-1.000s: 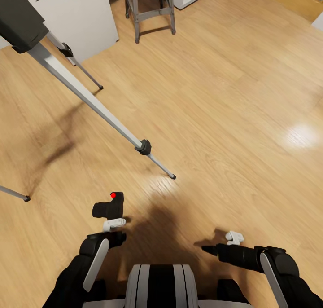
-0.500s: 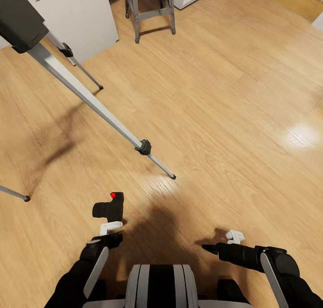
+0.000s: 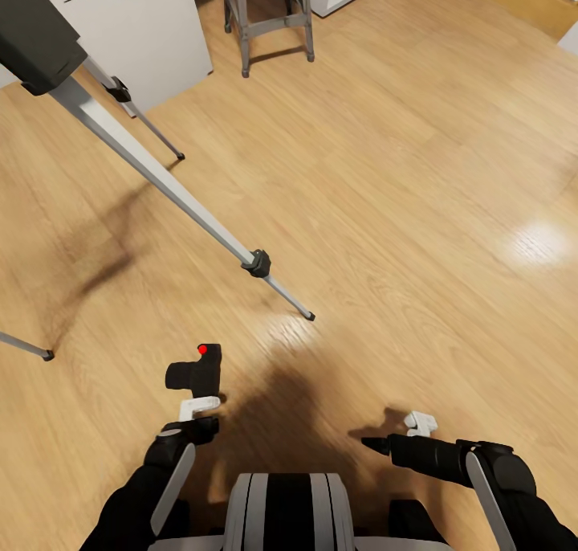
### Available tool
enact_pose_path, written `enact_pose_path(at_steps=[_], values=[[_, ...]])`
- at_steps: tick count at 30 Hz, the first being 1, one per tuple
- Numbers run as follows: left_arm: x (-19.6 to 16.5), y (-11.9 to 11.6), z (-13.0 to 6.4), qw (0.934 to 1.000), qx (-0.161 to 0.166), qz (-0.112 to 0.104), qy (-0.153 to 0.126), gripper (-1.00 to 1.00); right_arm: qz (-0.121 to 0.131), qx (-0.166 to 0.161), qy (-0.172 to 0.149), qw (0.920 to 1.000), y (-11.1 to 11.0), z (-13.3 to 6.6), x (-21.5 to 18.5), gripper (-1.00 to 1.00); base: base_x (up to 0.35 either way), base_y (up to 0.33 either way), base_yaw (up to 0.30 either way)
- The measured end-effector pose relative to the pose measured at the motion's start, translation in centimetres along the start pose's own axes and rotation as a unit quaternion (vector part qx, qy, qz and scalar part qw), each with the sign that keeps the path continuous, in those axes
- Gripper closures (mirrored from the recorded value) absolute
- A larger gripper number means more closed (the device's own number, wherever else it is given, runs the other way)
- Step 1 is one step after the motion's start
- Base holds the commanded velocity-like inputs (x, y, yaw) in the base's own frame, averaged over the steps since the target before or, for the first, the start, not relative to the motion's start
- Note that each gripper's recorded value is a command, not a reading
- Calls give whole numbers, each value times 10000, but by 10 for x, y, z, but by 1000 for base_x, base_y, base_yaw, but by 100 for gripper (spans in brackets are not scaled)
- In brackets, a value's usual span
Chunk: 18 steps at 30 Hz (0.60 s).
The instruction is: Attach the digital camera to the camera tripod in the bedroom.
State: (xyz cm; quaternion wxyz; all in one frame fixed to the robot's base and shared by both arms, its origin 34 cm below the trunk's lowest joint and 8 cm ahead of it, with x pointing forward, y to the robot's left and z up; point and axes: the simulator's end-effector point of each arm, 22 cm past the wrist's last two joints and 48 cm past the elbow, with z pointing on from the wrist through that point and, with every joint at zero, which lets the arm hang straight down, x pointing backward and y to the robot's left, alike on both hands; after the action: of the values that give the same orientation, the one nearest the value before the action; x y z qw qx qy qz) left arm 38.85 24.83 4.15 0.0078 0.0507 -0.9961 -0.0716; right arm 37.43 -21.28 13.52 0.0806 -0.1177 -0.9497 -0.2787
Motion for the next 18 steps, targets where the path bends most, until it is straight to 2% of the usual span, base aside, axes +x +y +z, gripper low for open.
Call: enact_pose_path(at_steps=[4,8,11,18], values=[[1,-7,-1,9999,68,89,-3,-100,2,-1,-2,10000,0,0,0,-100,0,0,0],[5,-26,-3,9992,232,337,-24,-100,2,-1,-2,10000,0,0,0,-100,0,0,0],[4,-36,-4,9984,319,447,-106,-100,2,-1,-3,10000,0,0,0,-100,0,0,0],[1,-47,-4,9974,408,482,-343,-100,3,-1,-3,10000,0,0,0,-100,0,0,0]])
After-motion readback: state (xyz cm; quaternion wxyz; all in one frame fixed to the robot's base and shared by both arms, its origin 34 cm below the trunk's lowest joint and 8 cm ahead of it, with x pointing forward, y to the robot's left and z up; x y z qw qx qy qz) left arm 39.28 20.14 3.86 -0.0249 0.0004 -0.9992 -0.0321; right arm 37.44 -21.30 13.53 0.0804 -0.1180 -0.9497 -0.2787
